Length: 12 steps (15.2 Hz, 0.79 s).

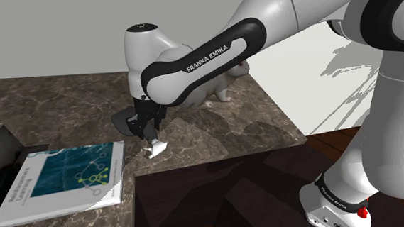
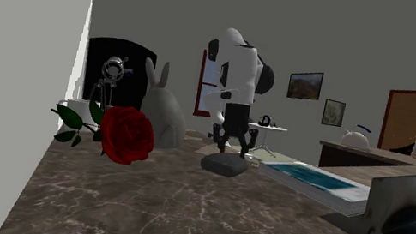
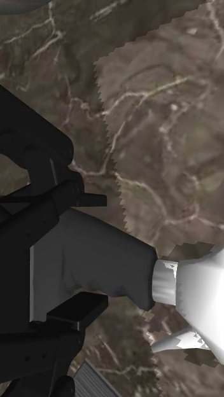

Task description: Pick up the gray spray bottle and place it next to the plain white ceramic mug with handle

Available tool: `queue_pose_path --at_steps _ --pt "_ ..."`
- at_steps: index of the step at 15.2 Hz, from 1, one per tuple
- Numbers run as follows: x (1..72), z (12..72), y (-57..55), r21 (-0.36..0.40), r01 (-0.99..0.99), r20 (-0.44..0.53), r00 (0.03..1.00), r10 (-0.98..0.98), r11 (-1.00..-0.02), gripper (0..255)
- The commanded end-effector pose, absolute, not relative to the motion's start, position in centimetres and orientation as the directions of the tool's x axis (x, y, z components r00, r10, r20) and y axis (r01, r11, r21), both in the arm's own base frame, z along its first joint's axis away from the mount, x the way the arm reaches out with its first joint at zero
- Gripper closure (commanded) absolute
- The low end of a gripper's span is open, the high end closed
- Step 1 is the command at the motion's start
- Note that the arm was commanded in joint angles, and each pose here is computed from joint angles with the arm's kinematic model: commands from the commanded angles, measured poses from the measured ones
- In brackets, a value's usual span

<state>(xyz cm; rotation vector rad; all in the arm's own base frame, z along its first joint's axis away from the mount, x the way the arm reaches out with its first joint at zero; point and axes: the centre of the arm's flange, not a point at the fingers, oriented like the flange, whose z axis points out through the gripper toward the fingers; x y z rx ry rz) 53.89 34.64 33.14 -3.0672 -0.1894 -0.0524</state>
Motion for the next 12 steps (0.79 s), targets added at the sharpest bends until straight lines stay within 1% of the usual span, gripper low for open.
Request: queue_pose_path --at_steps 1,12 --pt "53.9 33.1 34.6 -0.066 0.124 0.038 0.992 0.121 -0.990 255" --pt "53.9 38.9 34.6 -0.066 0.124 0.038 0.992 0.121 -0.990 255"
